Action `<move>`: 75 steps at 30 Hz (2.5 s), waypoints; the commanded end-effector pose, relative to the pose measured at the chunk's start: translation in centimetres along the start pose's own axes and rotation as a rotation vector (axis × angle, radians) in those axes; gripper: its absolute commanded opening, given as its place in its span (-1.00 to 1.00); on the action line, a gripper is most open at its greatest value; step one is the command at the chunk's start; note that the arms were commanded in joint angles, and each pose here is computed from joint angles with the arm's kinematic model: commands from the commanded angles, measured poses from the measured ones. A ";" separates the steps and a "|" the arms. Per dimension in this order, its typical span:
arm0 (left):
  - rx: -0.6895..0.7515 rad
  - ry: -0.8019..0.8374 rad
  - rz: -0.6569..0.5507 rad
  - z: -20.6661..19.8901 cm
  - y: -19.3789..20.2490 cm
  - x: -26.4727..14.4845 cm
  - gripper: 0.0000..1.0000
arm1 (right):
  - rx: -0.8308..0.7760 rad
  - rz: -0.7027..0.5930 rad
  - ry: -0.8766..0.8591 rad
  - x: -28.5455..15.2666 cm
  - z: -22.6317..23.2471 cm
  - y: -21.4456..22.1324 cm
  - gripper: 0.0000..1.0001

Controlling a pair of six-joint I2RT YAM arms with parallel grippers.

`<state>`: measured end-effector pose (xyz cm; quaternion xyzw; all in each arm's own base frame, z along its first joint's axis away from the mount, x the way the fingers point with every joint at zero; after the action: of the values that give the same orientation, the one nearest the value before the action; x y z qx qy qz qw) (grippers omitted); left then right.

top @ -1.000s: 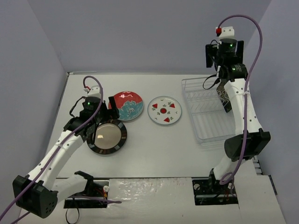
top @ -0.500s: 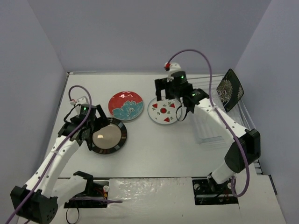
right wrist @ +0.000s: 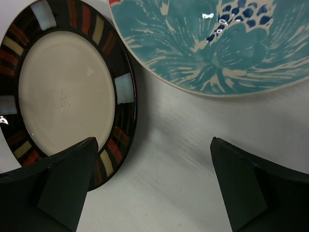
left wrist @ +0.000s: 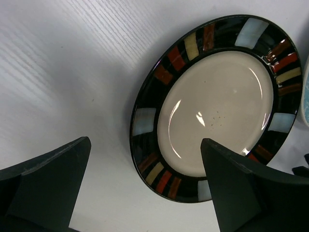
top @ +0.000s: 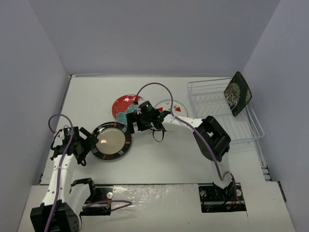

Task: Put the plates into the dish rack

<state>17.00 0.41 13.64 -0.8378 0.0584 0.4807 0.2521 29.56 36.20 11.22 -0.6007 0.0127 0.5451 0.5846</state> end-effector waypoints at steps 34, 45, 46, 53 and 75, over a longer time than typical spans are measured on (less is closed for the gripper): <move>-0.071 0.232 0.117 0.0 1.3 6.5 -0.99 | 0.108 -0.082 -0.123 -1.3 0.6 -0.9 1.00; -0.065 0.439 0.131 -2.2 1.2 4.8 -1.00 | 0.145 -0.088 -0.147 -1.6 0.2 -0.6 1.00; -0.071 0.478 0.130 -2.7 1.1 4.5 -1.00 | 0.146 -0.091 -0.152 -1.6 0.2 -0.6 1.00; -0.108 0.561 0.208 -3.9 1.4 3.3 -1.00 | 0.235 -0.077 -0.254 -0.9 1.2 -0.2 1.00; -0.150 0.608 0.301 -4.7 1.9 1.8 -1.00 | 0.675 0.003 -0.423 -1.1 1.8 5.5 0.75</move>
<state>20.09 -2.62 10.87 -0.9311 0.1925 0.2959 0.0921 26.29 34.67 8.13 -0.3099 0.0654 0.6138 0.7231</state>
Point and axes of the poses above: each gripper's point midway between its finger pads, its own x axis out along the fingers, its own z axis along the line the jaws close on, y = z × x, the point moved 7 cm from there along -x, back along the fingers, and after that the axes turned 10 degrees about -x, right-handed, at the moved point
